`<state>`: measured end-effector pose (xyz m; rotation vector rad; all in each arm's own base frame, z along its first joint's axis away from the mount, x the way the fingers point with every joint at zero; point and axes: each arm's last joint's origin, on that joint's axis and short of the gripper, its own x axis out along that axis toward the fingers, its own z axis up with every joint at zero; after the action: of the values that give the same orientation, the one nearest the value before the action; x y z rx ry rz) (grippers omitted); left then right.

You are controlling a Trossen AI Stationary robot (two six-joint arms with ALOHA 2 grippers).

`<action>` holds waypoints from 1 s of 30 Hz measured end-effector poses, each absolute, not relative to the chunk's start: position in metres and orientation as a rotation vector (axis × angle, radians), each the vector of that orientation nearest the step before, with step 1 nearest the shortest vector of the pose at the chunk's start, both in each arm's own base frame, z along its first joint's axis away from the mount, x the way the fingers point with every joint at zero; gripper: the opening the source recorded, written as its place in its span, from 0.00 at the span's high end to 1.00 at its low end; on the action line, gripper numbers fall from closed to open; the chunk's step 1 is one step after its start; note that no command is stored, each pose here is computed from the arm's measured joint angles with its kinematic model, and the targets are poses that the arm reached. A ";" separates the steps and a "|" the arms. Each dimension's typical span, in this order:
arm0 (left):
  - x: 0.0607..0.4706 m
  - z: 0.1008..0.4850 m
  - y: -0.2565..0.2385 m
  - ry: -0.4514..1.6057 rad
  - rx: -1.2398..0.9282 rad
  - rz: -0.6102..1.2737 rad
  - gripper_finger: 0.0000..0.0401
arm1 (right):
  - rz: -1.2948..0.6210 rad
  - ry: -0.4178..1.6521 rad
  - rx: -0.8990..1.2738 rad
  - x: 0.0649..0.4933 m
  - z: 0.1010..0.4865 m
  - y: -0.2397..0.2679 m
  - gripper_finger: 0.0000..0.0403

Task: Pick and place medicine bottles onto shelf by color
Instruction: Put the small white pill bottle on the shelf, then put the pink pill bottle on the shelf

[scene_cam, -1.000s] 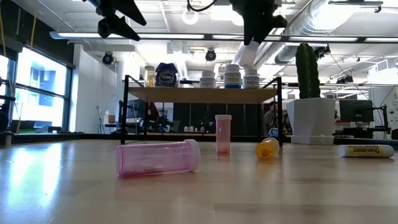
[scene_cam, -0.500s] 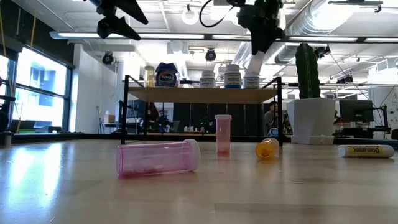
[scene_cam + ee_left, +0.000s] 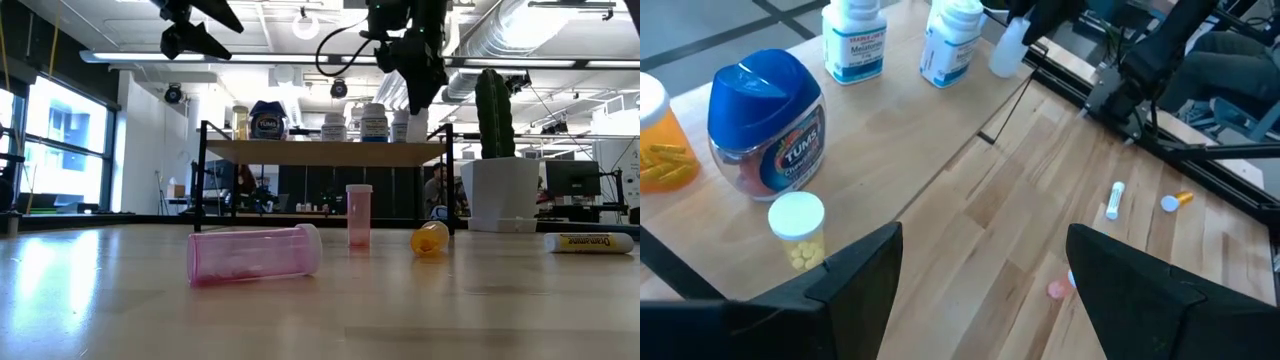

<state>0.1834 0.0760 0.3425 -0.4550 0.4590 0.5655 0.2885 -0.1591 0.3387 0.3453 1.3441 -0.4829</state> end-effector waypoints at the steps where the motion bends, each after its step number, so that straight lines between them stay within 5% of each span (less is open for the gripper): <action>1: 0.183 0.343 0.076 0.459 -0.455 0.565 0.32 | -0.478 1.349 0.334 0.289 0.338 -0.159 0.72; 9: 0.183 0.342 0.076 0.460 -0.455 0.565 0.32 | -0.471 1.350 0.320 0.290 0.337 -0.160 0.68; 20: 0.185 0.341 0.077 0.478 -0.425 0.557 0.32 | -0.473 1.299 0.296 0.293 0.338 -0.166 0.43; 30: 0.190 0.338 0.072 0.472 -0.520 0.555 0.32 | -0.530 1.278 0.364 0.281 0.349 -0.162 0.41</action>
<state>0.1901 0.0724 0.3385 -0.5195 0.4719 0.5545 0.2812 -0.1617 0.3492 0.3644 1.2777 -0.5304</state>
